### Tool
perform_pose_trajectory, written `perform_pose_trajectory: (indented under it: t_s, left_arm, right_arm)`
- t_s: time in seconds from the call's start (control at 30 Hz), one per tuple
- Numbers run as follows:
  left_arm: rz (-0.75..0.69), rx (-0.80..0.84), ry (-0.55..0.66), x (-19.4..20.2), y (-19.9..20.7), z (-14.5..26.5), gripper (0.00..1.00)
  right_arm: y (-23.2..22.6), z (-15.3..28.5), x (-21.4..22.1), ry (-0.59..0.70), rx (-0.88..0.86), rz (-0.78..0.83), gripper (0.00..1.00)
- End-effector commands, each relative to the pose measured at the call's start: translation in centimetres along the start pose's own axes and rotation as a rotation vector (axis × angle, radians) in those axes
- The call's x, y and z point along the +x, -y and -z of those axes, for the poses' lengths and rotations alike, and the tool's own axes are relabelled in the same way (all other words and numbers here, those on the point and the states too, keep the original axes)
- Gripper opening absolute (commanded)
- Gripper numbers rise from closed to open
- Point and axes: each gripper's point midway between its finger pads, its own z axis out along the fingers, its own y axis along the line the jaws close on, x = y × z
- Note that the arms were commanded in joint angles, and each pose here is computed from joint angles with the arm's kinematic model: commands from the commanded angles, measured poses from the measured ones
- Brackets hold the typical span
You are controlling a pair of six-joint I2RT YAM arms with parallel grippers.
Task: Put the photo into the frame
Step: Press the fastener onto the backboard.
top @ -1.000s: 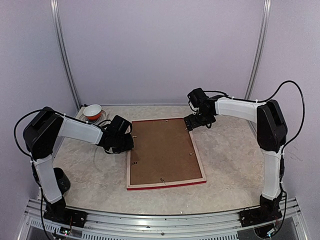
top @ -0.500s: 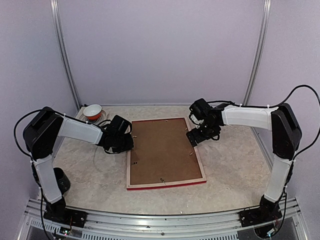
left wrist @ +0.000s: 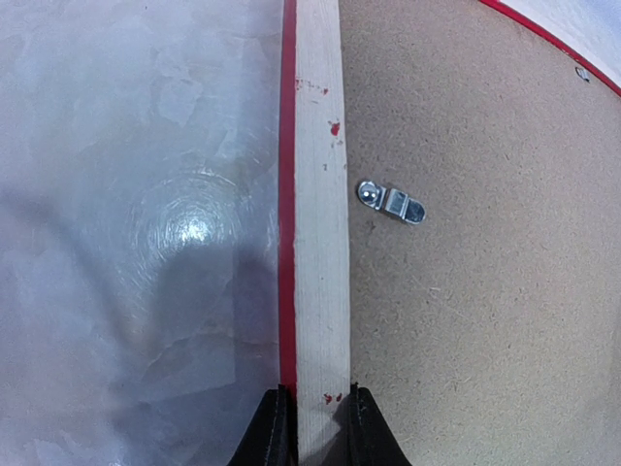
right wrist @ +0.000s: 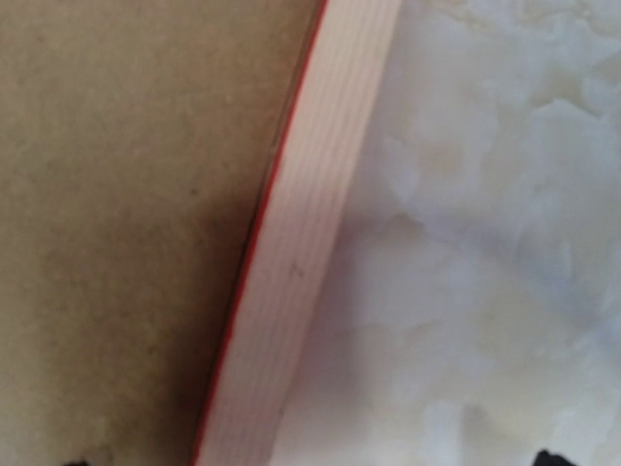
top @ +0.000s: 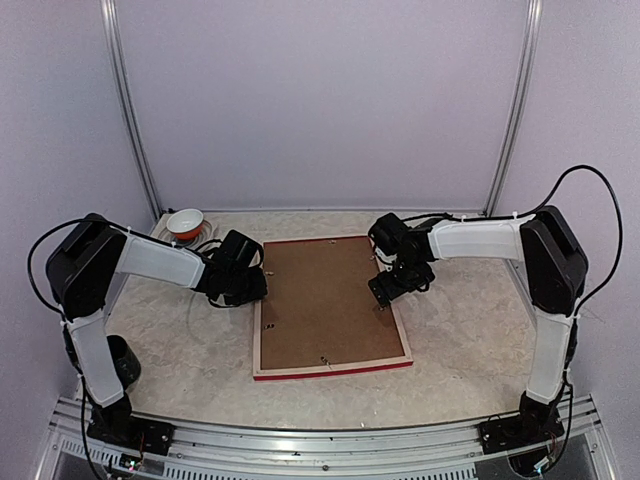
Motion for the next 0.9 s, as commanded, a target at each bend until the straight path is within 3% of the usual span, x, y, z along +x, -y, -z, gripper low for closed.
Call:
perform_pose_trajectory:
  t_s: [0.0, 0.87]
  left_arm:
    - [0.019, -0.003, -0.080, 2.0, -0.9, -0.2, 0.14]
    - [0.023, -0.010, -0.079, 2.0, -1.1, -0.3, 0.15]
  right_arm:
    - [-0.6, -0.1, 0.3, -0.019, -0.003, 0.010, 0.99]
    - [-0.8, -0.6, 3.2, -0.105, 0.003, 0.060, 0.99]
